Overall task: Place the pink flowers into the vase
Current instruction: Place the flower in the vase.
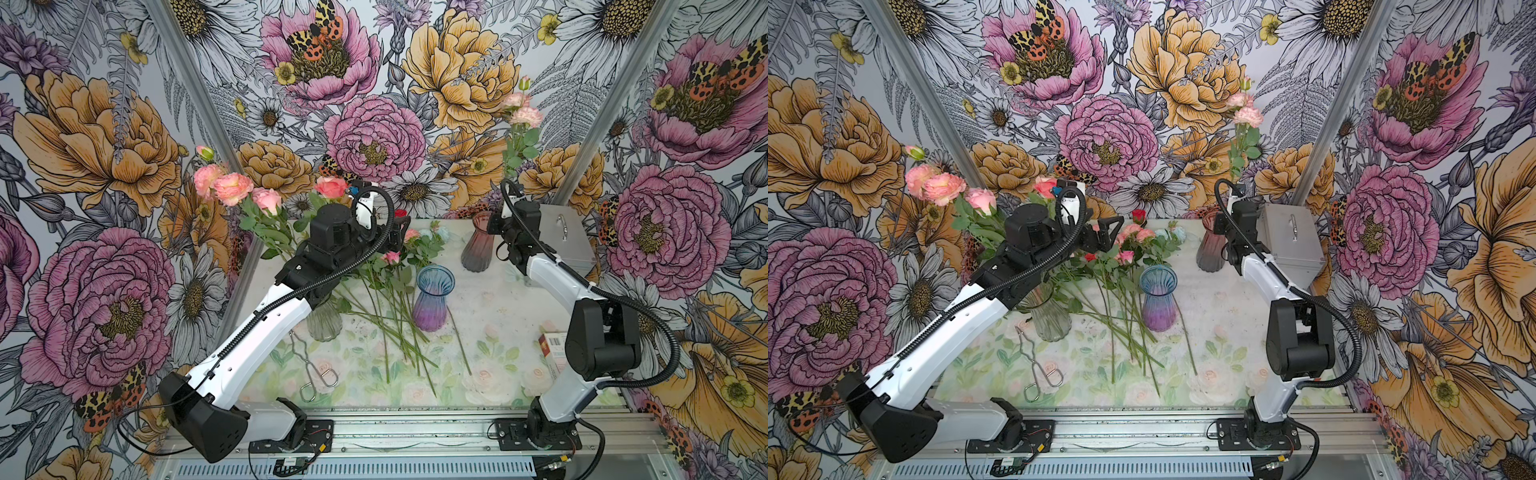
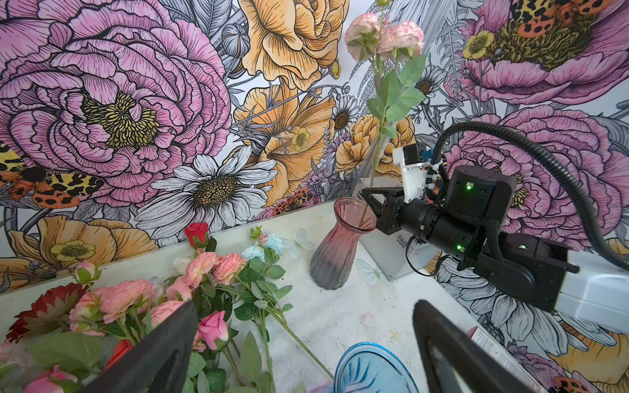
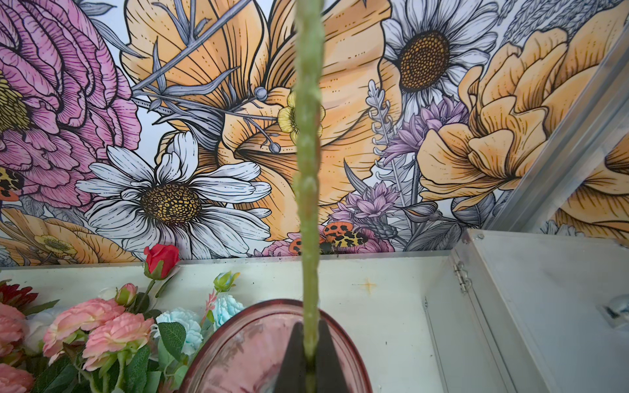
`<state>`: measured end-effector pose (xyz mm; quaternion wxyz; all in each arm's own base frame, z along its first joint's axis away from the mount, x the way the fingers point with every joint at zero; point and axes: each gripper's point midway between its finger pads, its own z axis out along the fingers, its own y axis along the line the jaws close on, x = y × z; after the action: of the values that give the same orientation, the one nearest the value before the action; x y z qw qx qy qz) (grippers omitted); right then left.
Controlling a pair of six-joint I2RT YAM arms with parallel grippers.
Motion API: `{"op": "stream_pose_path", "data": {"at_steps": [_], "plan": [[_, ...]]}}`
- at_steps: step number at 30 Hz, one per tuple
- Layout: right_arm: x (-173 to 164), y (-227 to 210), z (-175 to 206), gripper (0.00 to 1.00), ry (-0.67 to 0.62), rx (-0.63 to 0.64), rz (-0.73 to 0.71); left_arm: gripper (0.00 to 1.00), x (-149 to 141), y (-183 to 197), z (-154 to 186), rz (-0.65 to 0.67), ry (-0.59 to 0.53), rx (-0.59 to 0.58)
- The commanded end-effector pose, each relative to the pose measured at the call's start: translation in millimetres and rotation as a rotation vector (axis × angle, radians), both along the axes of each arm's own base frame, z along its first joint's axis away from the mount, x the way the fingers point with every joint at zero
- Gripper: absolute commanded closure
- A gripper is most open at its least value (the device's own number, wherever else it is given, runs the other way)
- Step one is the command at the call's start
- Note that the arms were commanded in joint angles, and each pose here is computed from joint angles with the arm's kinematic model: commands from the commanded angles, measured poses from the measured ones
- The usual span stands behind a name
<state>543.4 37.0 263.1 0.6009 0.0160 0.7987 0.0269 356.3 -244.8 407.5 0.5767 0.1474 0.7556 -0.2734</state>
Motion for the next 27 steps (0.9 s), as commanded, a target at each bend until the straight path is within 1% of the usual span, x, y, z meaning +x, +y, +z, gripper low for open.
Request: {"op": "stream_pose_path", "data": {"at_steps": [1,5,13,19,27], "plan": [[1,1,-8,0.92,0.009,0.016,-0.012,0.01,-9,-1,12,-0.017,-0.033,-0.01],[1,0,0,0.83,0.003,0.014,-0.021,0.01,-9,-1,11,-0.017,-0.031,-0.01],[-2,-3,8,0.78,0.002,0.003,-0.027,0.01,-10,-3,11,-0.02,-0.031,-0.012],[-6,-3,11,0.77,-0.002,0.005,-0.026,0.01,-11,-3,12,-0.02,-0.032,-0.013],[-20,-5,29,0.59,-0.032,0.02,-0.033,0.01,-14,-3,15,-0.024,-0.035,-0.018]]}}
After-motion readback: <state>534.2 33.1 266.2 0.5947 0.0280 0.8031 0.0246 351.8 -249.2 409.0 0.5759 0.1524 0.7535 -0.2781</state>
